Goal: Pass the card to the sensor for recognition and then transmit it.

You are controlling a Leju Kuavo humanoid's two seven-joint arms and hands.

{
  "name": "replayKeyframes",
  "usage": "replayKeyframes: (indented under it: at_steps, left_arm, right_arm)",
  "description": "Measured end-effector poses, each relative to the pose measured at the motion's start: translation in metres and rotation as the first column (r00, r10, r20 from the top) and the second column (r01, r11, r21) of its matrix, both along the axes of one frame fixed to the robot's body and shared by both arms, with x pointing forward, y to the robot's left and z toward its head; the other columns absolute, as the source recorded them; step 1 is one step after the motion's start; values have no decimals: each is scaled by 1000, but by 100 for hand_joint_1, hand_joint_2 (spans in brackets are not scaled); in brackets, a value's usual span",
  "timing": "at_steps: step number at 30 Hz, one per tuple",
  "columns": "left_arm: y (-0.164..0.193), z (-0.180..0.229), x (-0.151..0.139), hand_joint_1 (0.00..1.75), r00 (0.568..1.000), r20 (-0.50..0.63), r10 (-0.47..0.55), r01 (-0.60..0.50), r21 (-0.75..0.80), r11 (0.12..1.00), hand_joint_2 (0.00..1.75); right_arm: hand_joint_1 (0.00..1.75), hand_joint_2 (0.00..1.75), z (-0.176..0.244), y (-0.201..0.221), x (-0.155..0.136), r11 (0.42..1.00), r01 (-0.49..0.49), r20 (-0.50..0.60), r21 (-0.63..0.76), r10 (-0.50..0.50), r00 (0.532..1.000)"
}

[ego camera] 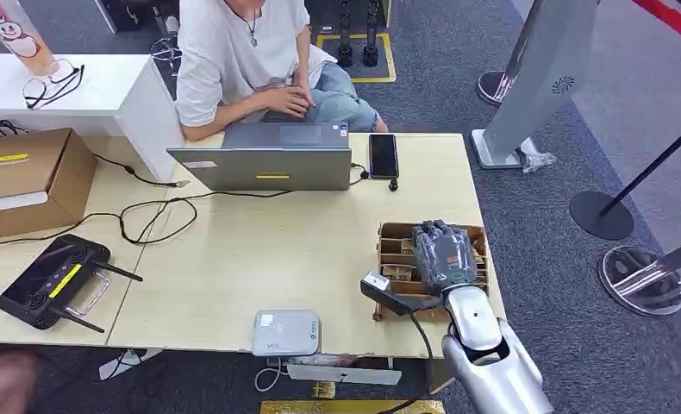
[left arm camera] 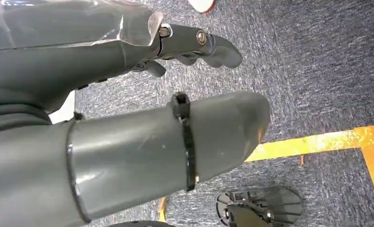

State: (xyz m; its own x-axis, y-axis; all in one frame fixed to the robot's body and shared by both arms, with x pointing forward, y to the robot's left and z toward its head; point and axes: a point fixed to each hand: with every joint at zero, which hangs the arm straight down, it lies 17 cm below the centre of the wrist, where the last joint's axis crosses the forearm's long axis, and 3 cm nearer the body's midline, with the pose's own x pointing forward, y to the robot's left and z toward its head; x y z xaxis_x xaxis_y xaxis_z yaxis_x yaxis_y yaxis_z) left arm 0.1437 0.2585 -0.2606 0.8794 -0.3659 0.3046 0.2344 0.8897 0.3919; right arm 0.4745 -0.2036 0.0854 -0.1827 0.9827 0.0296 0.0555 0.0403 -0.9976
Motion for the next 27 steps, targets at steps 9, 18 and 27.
replayKeyframes:
  at_steps: [9,18,27]
  left_arm:
    - [0,0,0,0,1000,0,0,0,1,1000,0]
    - [1,0,0,0,1000,0,1,-1,2,1000,0]
    - [1,0,-1,0,1000,-2,5,-5,3,1000,0]
  right_arm:
    - [175,175,0,0,0,1000,0,-1,0,0,1000]
    - [175,175,4,0,0,1000,-4,12,4,4,1000]
    - [175,175,29,5,-7,999,-16,75,28,14,997]
